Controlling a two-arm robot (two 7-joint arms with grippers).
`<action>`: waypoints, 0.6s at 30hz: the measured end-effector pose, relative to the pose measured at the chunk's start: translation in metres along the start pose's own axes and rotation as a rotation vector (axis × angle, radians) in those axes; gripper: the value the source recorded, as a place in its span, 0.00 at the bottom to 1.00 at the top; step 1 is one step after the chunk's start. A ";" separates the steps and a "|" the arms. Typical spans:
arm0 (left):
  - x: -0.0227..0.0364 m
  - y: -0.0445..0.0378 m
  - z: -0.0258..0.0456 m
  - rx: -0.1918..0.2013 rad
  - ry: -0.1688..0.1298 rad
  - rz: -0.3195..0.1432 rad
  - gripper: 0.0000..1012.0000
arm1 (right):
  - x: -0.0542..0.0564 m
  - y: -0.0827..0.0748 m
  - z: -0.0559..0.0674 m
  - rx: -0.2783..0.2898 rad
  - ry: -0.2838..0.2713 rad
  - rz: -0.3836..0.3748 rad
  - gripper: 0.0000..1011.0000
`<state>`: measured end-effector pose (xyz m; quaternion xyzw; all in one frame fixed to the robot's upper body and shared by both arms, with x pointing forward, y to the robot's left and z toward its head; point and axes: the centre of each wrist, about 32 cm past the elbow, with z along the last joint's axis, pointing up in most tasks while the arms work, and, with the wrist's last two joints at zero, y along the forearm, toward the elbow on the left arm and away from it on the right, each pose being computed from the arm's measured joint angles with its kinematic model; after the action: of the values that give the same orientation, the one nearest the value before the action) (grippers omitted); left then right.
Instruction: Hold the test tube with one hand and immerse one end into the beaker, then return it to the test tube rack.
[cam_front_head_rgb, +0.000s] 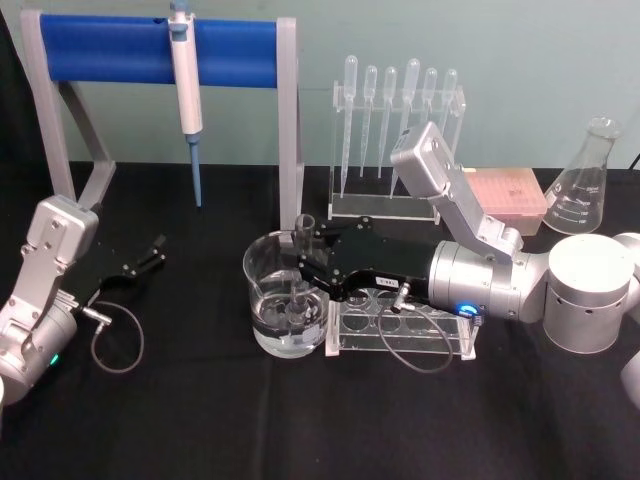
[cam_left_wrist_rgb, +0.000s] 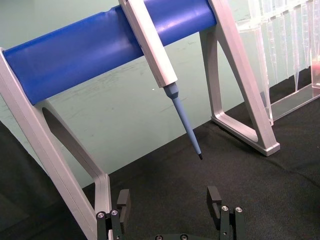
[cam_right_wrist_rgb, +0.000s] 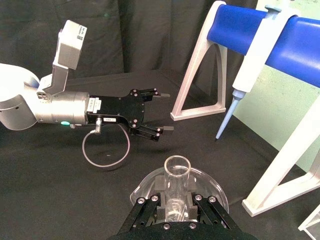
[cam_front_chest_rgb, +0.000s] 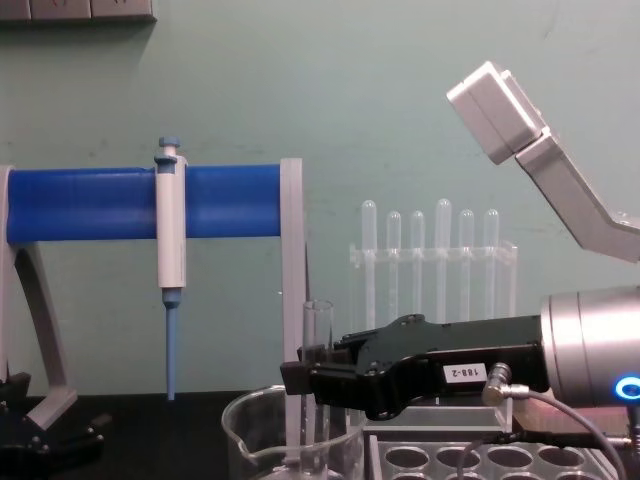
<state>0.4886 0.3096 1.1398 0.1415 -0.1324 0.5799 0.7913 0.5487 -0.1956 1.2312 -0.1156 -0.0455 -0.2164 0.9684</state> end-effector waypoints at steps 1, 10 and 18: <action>0.0000 0.0000 0.0000 0.000 0.000 0.000 0.99 | 0.000 0.000 0.000 0.000 0.000 0.000 0.22; 0.0000 0.0000 0.0000 0.000 0.000 0.000 0.99 | 0.000 0.000 0.000 0.000 0.000 0.000 0.22; 0.0000 0.0000 0.0000 0.000 0.000 0.000 0.99 | 0.000 0.000 0.000 0.000 0.000 0.000 0.22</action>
<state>0.4886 0.3097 1.1398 0.1415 -0.1325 0.5799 0.7913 0.5487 -0.1956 1.2313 -0.1156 -0.0455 -0.2164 0.9684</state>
